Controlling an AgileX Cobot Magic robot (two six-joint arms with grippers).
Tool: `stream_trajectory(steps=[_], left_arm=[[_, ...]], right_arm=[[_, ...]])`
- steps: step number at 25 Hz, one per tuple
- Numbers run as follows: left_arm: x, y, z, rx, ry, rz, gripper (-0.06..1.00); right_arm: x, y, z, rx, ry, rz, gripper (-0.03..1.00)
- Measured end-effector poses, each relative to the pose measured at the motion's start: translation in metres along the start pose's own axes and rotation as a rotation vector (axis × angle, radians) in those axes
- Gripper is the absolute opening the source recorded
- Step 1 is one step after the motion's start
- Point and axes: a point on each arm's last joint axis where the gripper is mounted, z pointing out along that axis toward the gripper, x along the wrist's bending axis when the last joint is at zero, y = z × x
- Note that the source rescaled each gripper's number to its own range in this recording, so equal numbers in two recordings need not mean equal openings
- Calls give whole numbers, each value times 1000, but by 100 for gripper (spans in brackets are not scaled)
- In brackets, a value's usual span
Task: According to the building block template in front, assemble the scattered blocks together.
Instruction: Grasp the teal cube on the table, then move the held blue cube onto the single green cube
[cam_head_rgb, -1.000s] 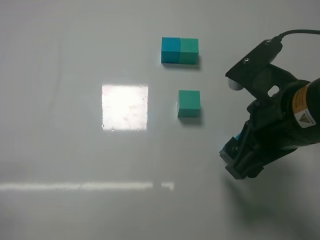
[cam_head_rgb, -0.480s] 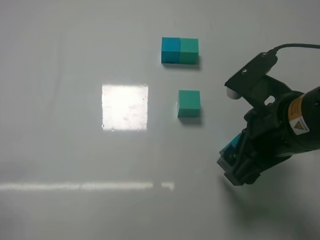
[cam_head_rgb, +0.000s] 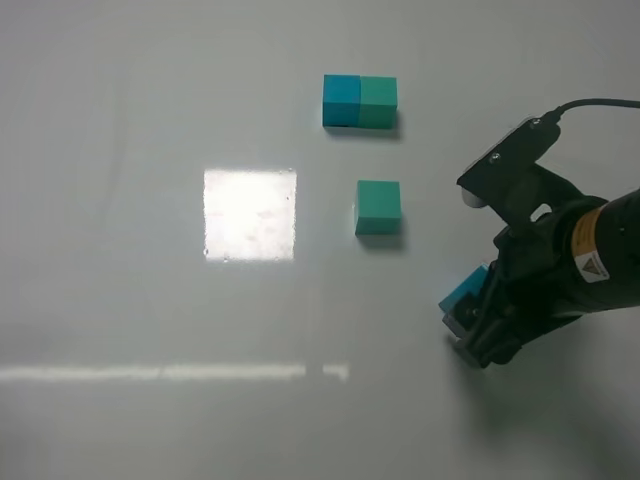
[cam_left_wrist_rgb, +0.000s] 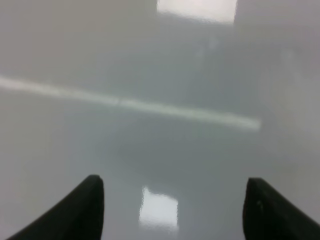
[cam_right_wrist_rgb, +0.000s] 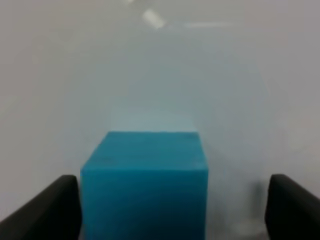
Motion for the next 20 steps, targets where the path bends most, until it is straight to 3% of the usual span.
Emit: stream_trajectory(steps=[4,7,9,11,13,14,20], left_arm=[[0,0,0,0,0,0,57],[0,0,0,0,0,0,57],[0,0,0,0,0,0,57],[0,0,0,0,0,0,57],[0,0,0,0,0,0,57],[0,0,0,0,0,0,57],[0,0,0,0,0,0,57]], right_arm=[[1,1,9,6,43,34,95],[2,2,11,-1,57,38,87],[2,2,11,-3,58,37,73],[3,2,11,-4,59,36,52],[3,2,11,-4,59,35,25],[3,2,11,-4,59,35,18],[4,1,10,23,74,43,19]])
